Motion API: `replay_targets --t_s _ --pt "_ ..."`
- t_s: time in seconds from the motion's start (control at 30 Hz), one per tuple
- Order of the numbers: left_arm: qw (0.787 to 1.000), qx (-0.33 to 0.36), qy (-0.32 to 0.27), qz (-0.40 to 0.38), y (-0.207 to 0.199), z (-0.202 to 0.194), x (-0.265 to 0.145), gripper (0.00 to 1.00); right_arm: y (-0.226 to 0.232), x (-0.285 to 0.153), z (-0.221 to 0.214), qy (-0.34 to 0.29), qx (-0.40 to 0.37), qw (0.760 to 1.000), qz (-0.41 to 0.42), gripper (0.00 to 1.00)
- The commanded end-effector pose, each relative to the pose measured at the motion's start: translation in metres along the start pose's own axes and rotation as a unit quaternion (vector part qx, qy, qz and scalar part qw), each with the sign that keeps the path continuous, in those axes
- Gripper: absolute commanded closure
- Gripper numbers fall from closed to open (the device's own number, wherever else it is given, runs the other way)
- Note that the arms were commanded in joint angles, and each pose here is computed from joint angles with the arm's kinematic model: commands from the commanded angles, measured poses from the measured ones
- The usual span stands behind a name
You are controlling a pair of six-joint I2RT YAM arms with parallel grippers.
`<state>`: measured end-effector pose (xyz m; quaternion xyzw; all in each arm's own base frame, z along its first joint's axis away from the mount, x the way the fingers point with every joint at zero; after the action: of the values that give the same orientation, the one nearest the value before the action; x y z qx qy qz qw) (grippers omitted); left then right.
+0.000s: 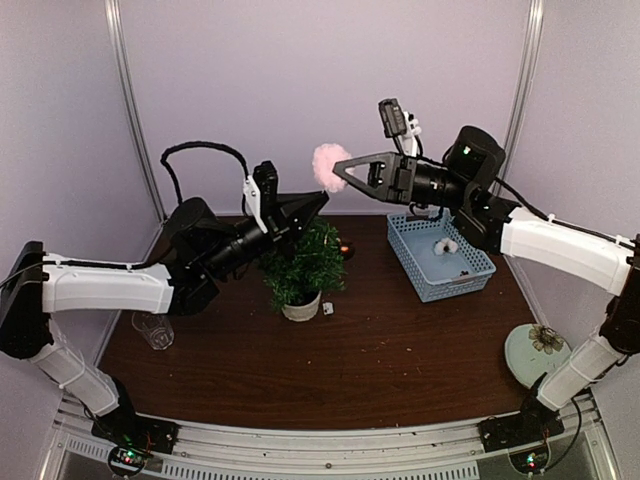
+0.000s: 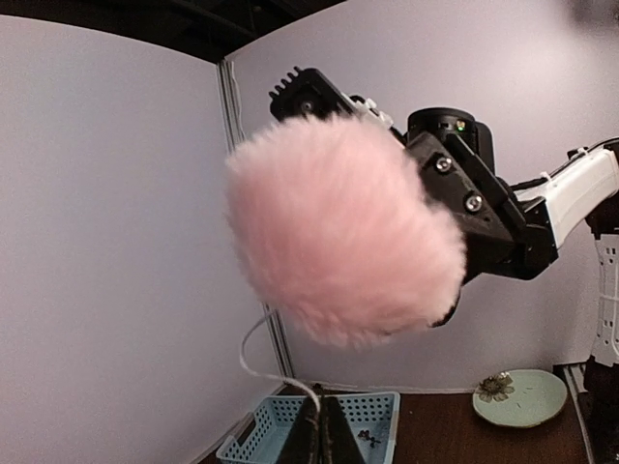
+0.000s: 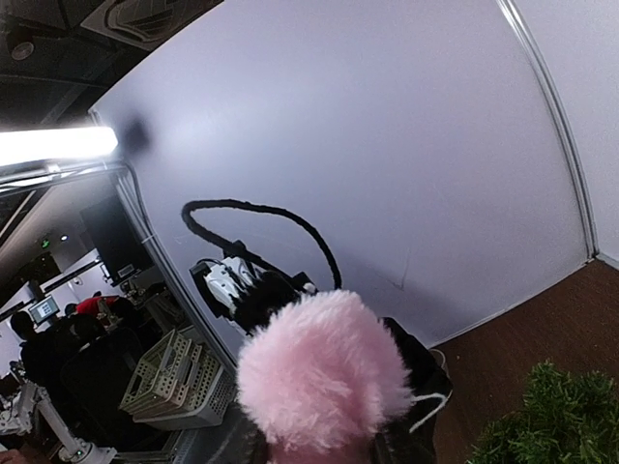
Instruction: Decorate the small christmas tree
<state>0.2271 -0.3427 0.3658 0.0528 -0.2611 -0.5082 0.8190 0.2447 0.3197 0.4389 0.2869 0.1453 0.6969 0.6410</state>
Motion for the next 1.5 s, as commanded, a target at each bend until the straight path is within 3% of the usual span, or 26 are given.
replay_targets --t_s 0.0,0.17,0.2,0.27,0.57,0.73,1.1,1.33,1.47 --pt "0.998 0.018 0.059 -0.005 0.008 0.022 -0.002 1.00 -0.008 -0.015 -0.015 -0.010 0.000 1.000 -0.014 0.53" --pt "0.985 0.045 0.159 -0.046 0.012 0.033 -0.001 1.00 -0.028 -0.023 -0.043 -0.001 0.021 1.000 -0.021 0.24" --pt "0.983 0.044 0.170 -0.054 0.012 0.036 0.000 1.00 -0.031 -0.025 -0.046 -0.001 0.025 0.999 -0.023 0.12" --pt "0.978 0.043 0.191 -0.078 0.011 0.041 0.002 1.00 -0.036 -0.026 -0.054 0.004 0.029 0.999 -0.029 0.01" --pt "0.962 0.040 0.240 -0.125 0.002 0.044 -0.002 1.00 -0.044 -0.034 -0.081 0.016 -0.008 0.999 -0.029 0.00" --pt "0.965 0.003 0.216 -0.149 -0.006 0.043 0.004 1.00 -0.051 -0.037 -0.090 0.012 -0.046 0.998 -0.046 0.00" --pt "0.970 -0.016 0.186 -0.156 -0.011 0.047 0.014 1.00 -0.044 -0.021 -0.102 -0.008 -0.055 0.997 0.051 0.08" --pt "0.970 -0.020 0.179 -0.161 -0.011 0.050 0.015 1.00 -0.055 -0.018 -0.100 -0.017 -0.076 0.997 0.002 0.08" --pt "0.972 -0.019 0.173 -0.156 -0.009 0.054 0.018 1.00 -0.056 -0.017 -0.109 0.005 -0.083 0.997 -0.008 0.16"
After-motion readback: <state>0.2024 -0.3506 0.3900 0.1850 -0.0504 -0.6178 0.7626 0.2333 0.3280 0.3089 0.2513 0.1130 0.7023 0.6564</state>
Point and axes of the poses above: each gripper's point midway between its finger pads, its own x axis out along the fingers, its own y axis along the line the jaws close on, z = x × y, the point moved 6 cm from there along -x, back along the fingers, and after that the axes turned 10 degrees about x, right-handed, at the moved point
